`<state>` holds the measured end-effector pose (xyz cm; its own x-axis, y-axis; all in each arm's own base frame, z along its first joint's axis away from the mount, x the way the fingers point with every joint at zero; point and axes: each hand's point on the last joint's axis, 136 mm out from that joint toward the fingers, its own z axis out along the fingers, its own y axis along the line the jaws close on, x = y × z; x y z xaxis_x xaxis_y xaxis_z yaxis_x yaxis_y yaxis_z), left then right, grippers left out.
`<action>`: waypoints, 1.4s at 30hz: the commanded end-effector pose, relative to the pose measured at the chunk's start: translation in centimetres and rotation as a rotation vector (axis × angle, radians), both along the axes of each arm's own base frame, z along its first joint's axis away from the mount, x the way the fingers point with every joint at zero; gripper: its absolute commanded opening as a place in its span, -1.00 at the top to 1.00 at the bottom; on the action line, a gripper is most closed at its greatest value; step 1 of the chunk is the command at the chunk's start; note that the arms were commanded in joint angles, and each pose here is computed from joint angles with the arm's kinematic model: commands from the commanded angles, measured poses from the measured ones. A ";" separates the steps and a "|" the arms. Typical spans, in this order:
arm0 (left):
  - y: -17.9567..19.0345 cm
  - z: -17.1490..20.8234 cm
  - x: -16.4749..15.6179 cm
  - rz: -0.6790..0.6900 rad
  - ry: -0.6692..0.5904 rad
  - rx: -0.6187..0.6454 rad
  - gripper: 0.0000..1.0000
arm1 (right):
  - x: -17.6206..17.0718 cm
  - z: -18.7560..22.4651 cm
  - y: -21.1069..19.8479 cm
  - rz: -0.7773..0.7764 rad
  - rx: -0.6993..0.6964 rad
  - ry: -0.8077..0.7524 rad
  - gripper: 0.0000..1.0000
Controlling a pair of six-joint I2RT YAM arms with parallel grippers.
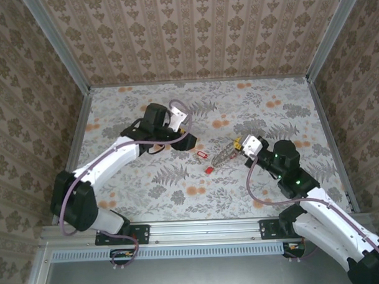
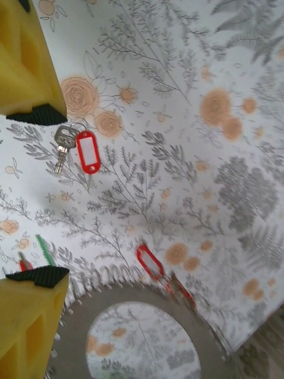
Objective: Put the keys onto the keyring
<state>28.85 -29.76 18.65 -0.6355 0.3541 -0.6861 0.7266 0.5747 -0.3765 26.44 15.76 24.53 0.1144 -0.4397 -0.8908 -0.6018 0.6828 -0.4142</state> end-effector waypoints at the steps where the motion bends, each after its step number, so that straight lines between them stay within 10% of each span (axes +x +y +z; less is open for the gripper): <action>1: 0.2 -3.8 0.1 0.194 0.233 0.086 -0.09 | 1.0 3.0 -2.8 -0.139 -0.021 -0.051 1.00; 19: -1.6 -13.9 2.4 0.231 0.601 0.159 0.17 | 0.1 4.1 -2.9 -0.115 0.010 0.009 1.00; 42: -2.1 -15.4 1.5 0.199 0.652 0.227 0.81 | -0.3 5.0 -2.1 -0.064 0.048 -0.009 1.00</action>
<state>30.43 -31.32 2.85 -0.9631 0.2572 -0.0797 0.2589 0.8029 -0.5370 26.34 13.38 26.39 0.0161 -0.4591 -0.8883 -0.5706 0.7253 -0.3851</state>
